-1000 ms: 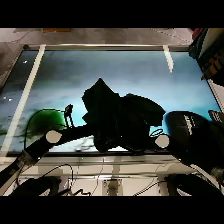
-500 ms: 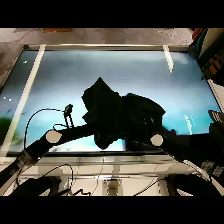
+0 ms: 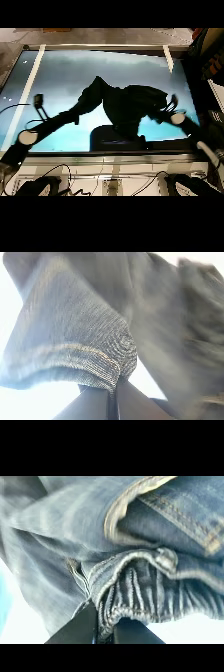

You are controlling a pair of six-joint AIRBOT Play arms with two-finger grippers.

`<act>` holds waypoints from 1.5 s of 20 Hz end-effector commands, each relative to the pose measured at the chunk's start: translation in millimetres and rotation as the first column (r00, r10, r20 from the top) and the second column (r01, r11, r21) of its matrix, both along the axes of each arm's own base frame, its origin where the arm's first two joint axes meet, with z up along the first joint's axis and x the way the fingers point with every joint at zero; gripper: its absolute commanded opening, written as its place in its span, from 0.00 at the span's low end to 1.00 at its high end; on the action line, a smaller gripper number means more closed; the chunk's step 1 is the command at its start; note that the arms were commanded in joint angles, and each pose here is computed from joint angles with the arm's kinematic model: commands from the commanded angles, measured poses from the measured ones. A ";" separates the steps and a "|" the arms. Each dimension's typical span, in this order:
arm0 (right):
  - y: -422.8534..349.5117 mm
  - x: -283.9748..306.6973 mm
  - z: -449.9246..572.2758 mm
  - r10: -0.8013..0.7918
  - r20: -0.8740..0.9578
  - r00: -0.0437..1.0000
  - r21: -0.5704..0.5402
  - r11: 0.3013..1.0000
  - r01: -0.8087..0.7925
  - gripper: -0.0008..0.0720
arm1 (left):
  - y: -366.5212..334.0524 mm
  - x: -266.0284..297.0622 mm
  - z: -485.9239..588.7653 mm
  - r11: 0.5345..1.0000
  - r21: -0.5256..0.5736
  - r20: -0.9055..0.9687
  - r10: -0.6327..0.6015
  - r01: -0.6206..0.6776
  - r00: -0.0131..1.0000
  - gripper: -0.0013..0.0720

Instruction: Fold the clothes and pants, and hang the long-sleeved shirts on hangers.

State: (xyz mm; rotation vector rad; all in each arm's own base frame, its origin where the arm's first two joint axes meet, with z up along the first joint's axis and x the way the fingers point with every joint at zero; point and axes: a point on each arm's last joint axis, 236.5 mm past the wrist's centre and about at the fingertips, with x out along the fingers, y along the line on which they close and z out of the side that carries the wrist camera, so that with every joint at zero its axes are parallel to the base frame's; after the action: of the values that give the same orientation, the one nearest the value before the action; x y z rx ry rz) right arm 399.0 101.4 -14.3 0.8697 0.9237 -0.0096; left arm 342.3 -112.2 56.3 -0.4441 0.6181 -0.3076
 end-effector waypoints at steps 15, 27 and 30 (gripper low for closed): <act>-155.8 21.1 62.8 0.083 -0.015 0.996 -0.433 0.898 -0.081 0.66 | 226.1 -54.7 99.0 0.749 0.287 0.364 0.491 -0.597 0.791 0.05; -197.4 -124.0 -11.5 0.342 -0.382 0.858 -0.102 0.908 -0.407 0.58 | 225.2 -49.5 78.0 0.770 0.295 0.294 0.490 -0.566 0.820 0.05; -171.6 -129.1 -40.3 0.452 -0.282 0.846 -0.064 0.871 -0.486 0.80 | 225.2 -49.5 77.8 0.770 0.295 0.294 0.490 -0.566 0.821 0.05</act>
State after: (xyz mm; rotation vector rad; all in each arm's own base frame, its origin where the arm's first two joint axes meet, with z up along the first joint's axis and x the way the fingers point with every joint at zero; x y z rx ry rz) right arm 278.2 -96.5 -41.2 0.4609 1.4010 0.0559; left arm 292.9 112.9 135.1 -0.2004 0.3125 0.3107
